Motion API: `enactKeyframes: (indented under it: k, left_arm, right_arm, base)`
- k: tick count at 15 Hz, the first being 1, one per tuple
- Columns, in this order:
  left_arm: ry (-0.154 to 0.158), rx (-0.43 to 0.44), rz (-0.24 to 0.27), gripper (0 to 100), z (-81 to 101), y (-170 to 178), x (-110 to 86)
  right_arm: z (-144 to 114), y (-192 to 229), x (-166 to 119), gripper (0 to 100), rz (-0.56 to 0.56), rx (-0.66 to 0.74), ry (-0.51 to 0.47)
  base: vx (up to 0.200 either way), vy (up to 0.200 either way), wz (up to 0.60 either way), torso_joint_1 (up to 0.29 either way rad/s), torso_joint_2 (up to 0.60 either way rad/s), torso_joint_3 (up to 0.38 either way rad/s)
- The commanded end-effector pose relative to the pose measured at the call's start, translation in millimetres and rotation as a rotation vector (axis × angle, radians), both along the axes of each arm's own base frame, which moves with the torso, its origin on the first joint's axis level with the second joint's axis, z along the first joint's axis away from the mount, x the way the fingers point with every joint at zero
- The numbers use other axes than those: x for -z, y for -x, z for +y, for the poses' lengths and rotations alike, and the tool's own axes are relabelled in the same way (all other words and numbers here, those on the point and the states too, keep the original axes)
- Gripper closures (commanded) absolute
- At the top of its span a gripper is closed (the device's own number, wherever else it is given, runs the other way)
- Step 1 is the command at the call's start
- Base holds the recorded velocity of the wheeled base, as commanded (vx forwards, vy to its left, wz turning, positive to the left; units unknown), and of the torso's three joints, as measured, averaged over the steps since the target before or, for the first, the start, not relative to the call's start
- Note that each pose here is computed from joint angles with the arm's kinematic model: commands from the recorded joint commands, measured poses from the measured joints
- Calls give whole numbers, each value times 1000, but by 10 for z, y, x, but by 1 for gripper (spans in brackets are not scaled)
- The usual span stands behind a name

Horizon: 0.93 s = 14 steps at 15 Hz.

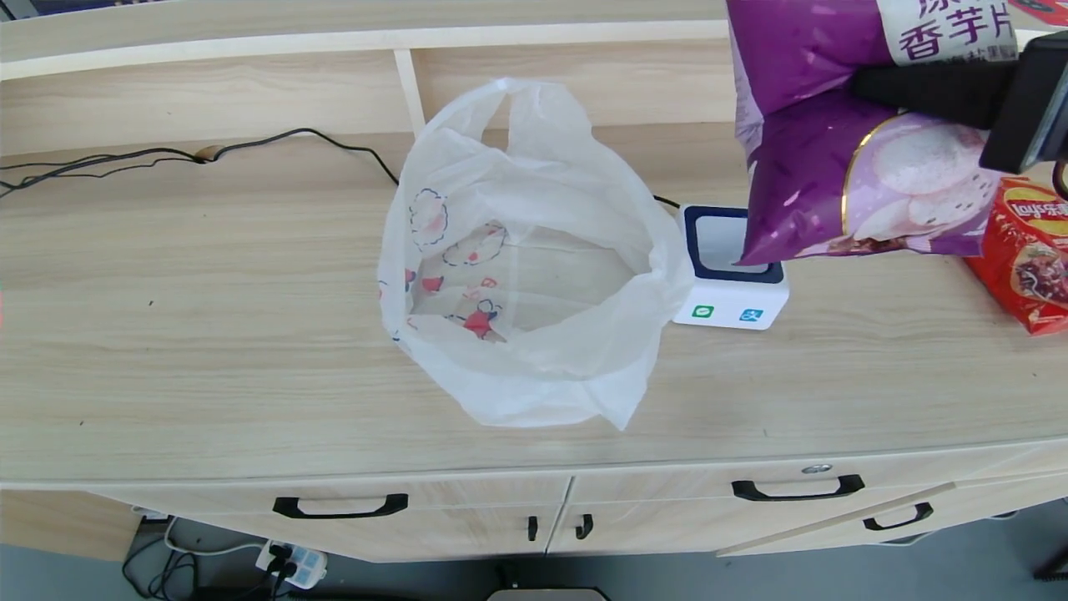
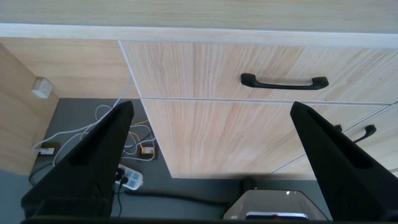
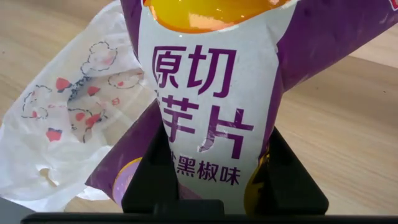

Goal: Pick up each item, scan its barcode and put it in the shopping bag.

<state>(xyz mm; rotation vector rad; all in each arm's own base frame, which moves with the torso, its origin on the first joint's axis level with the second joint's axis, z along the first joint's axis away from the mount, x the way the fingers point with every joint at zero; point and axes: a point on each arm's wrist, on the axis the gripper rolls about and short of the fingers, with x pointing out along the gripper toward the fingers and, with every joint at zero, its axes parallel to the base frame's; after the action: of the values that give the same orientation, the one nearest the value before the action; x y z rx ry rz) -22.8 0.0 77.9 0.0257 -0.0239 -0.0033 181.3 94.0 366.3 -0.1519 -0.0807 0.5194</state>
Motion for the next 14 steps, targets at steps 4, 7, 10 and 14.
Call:
enactKeyframes:
  k: [4,7,10,14]
  left_arm:
    - [0,-1,1,0,0,-1,-1]
    - [0,-1,1,0,0,-1,-1]
    - [0,-1,1,0,0,-1,-1]
    - [0,-1,1,0,0,-1,-1]
  right_arm:
    - [98,105,19,100,-3,-47,3]
    - [102,97,17,100,-1,-45,-1]
    - [107,81,3,100,-2,-25,-6]
    - [442,-104,86,100,83,-65,-114]
  base:
    - [0,0,450,1,-1,2]
    - [0,0,600,4,6,-1]
    - [0,0,600,-2,2,1]
    - [0,0,0,0,0,0]
